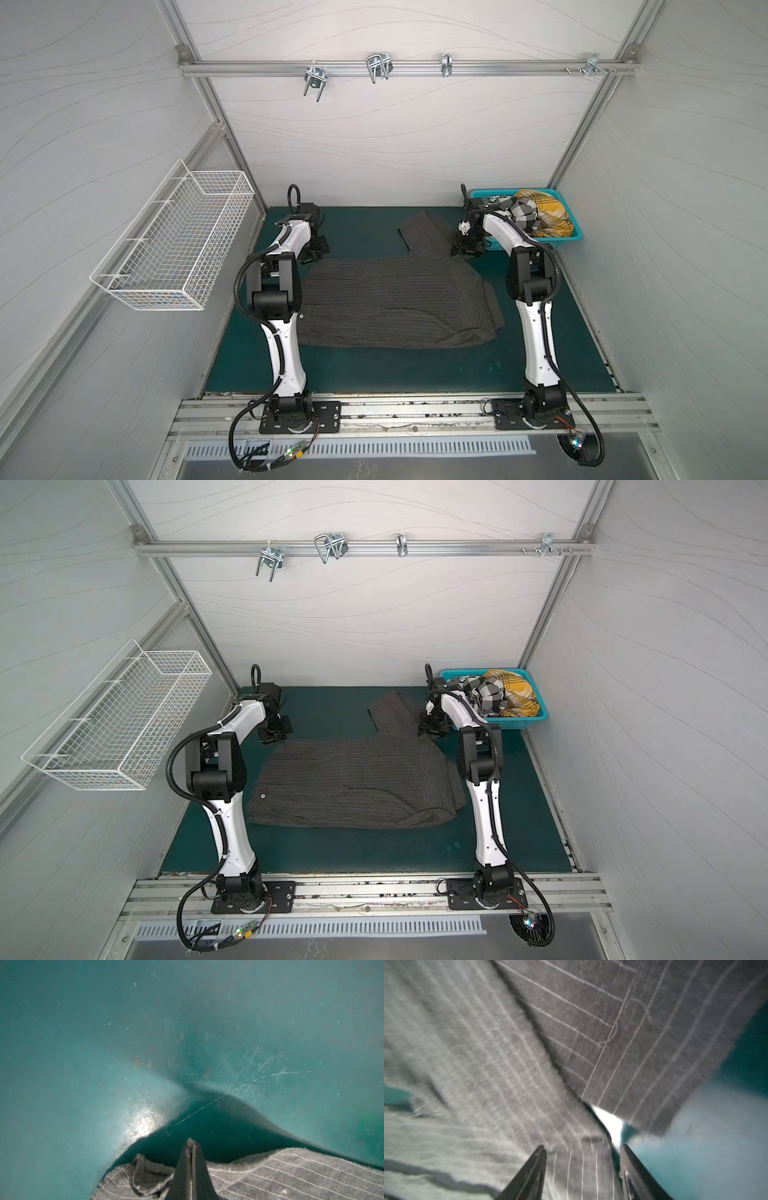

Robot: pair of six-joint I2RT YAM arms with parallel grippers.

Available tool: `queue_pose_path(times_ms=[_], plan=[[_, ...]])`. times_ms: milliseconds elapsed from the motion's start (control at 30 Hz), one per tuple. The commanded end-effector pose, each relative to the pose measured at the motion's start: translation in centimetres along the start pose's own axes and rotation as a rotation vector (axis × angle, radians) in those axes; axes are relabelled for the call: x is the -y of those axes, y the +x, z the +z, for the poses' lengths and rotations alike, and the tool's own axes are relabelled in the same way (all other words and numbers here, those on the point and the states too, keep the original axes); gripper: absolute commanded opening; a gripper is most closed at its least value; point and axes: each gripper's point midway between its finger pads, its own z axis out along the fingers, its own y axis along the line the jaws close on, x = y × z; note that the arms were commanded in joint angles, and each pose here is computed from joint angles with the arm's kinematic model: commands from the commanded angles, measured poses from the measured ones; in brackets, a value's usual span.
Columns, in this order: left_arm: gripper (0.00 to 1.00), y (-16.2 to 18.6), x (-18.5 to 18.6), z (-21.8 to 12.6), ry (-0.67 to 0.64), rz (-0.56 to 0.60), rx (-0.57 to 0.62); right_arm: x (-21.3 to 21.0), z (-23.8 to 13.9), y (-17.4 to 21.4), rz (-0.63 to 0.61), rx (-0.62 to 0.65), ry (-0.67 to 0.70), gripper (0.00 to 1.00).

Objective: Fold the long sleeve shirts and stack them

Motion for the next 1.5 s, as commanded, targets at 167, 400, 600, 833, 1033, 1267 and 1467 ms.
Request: queue_pose_path(times_ms=[167, 400, 600, 833, 1033, 1267, 1467], plan=[[0.0, -0.4, -0.2, -0.3, -0.014, 0.014, 0.016, -1.6, 2.8, 0.0, -0.031, -0.057, -0.034, 0.52], [0.0, -0.5, -0.2, -0.3, -0.016, 0.013, 0.018, -1.2, 3.4, -0.2, -0.03, -0.063, -0.015, 0.29], [0.0, -0.5, -0.2, -0.2, -0.014, 0.008, 0.017, -1.4, 3.0, -0.4, -0.041, -0.046, 0.003, 0.07], [0.0, -2.3, 0.5, -1.5, 0.051, -0.061, 0.084, -4.2, -3.4, -3.5, -0.079, 0.122, -0.07, 0.0], [0.0, -4.5, -1.7, -3.7, 0.144, -0.258, 0.151, -5.4, -11.1, -2.9, -0.074, 0.253, -0.106, 0.0], [0.0, -1.3, -2.4, -4.7, 0.208, -0.316, 0.154, -6.0, -12.7, 3.6, -0.08, 0.238, -0.111, 0.0], [0.0, 3.7, -4.5, -4.5, 0.189, -0.359, 0.154, -3.3, -10.5, 9.0, 0.033, 0.147, -0.022, 0.0]])
